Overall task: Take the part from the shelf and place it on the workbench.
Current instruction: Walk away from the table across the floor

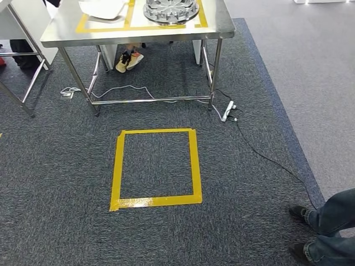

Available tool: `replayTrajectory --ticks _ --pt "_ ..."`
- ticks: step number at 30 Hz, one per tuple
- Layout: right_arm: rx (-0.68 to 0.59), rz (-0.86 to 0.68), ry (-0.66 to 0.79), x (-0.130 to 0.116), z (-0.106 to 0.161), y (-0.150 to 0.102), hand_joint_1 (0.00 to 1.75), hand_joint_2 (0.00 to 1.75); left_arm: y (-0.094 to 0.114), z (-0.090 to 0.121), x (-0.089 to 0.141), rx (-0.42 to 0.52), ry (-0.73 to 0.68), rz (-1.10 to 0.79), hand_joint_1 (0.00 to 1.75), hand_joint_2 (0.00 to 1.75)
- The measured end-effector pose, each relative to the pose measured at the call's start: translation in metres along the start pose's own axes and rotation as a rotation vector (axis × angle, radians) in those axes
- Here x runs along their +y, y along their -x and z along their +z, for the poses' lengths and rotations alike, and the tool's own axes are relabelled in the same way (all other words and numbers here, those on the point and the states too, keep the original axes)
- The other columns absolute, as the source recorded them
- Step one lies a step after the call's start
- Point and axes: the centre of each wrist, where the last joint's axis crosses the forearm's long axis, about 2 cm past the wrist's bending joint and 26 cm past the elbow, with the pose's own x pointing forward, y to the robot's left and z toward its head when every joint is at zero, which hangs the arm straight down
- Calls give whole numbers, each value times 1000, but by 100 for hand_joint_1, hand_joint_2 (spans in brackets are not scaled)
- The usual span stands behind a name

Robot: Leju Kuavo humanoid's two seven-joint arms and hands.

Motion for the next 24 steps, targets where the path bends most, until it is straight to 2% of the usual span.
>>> replayTrajectory --ticks 24 --pt "-10 41 -8 0 0 -1 0 0 1 1 -1 8 3 -7 0 0"
